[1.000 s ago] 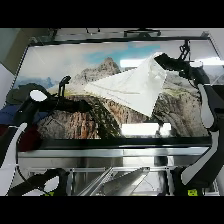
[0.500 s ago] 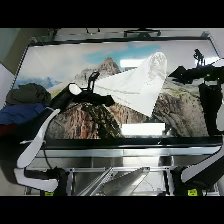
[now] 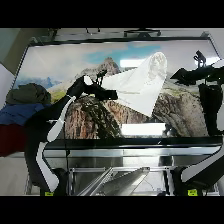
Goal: Fold the shirts.
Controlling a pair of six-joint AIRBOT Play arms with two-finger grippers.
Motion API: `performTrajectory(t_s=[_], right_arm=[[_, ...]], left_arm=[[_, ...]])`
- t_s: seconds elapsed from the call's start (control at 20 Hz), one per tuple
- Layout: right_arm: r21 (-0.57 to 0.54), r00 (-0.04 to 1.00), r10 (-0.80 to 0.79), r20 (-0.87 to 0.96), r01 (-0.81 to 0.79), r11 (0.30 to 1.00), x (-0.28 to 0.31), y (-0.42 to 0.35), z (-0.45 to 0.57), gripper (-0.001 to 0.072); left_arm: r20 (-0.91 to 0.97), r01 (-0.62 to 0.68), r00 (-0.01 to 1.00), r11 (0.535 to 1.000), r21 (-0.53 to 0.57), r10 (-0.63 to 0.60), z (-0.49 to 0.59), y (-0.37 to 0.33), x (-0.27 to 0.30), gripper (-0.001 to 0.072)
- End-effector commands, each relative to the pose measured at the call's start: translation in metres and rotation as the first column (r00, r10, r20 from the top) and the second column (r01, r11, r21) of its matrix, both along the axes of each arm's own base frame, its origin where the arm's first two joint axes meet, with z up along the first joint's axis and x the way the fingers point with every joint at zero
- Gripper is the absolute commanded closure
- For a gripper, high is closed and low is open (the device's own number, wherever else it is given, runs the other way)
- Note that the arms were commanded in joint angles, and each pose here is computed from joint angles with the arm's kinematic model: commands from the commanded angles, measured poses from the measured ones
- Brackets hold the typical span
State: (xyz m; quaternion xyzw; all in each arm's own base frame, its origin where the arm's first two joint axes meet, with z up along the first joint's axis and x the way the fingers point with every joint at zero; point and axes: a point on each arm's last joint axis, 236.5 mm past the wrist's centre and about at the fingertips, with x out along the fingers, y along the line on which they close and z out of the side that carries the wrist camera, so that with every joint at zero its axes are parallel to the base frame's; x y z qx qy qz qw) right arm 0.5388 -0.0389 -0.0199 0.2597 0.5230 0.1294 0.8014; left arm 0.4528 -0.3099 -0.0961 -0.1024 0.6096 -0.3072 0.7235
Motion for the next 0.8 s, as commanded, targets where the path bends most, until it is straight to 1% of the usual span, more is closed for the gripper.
performTrajectory(t_s=[0.0,0.05,0.1,0.15,0.2,0.25,0.45,0.6,0.7,0.75], right_arm=[[-0.024,0.999,-0.032,0.028,0.033,0.999,0.013,-0.007,-0.011,0.018],[-0.025,0.999,-0.04,0.028,0.04,0.999,0.015,-0.009,-0.016,0.018],[-0.027,0.998,-0.048,0.029,0.049,0.998,0.017,-0.01,-0.02,0.018],[-0.031,0.998,-0.06,0.034,0.061,0.998,0.021,-0.013,-0.025,0.018],[-0.035,0.996,-0.075,0.043,0.076,0.996,0.025,-0.016,-0.029,0.018],[-0.039,0.994,-0.091,0.054,0.093,0.995,0.03,-0.019,-0.032,0.018],[-0.022,0.987,-0.1,0.127,0.103,0.994,0.048,-0.015,-0.035,0.0179],[0.081,0.964,-0.157,0.213,0.143,0.986,0.076,0.003,-0.029,0.0181],[0.132,0.958,-0.18,0.222,0.153,0.979,0.086,0.02,-0.037,0.0189],[0.14,0.962,-0.172,0.211,0.144,0.98,0.088,0.03,-0.045,0.0192]], left_arm=[[0.037,-0.037,0.999,0.999,0.019,0.036,-0.012,-0.011,0.025,0.0001],[0.048,-0.058,0.997,0.998,0.009,0.057,-0.012,-0.017,0.032,0.0002],[0.052,-0.066,0.996,0.998,0.001,0.066,-0.012,-0.024,0.037,0.0047],[0.052,-0.057,0.997,0.998,-0.002,0.057,-0.014,-0.03,0.038,0.0222],[0.048,-0.045,0.998,0.999,-0.001,0.045,-0.016,-0.034,0.037,0.0467],[0.04,-0.035,0.999,0.999,0.0,0.034,-0.017,-0.035,0.037,0.0695],[0.007,0.001,1.0,1.0,0.013,-0.002,-0.006,-0.023,0.035,0.0693],[-0.023,0.001,1.0,1.0,0.017,-0.001,-0.002,-0.009,0.036,0.0693],[-0.06,0.021,0.998,0.999,0.031,-0.019,-0.004,-0.003,0.028,0.0693],[-0.071,0.032,0.997,0.999,0.032,-0.03,-0.004,0.001,0.025,0.0693]])
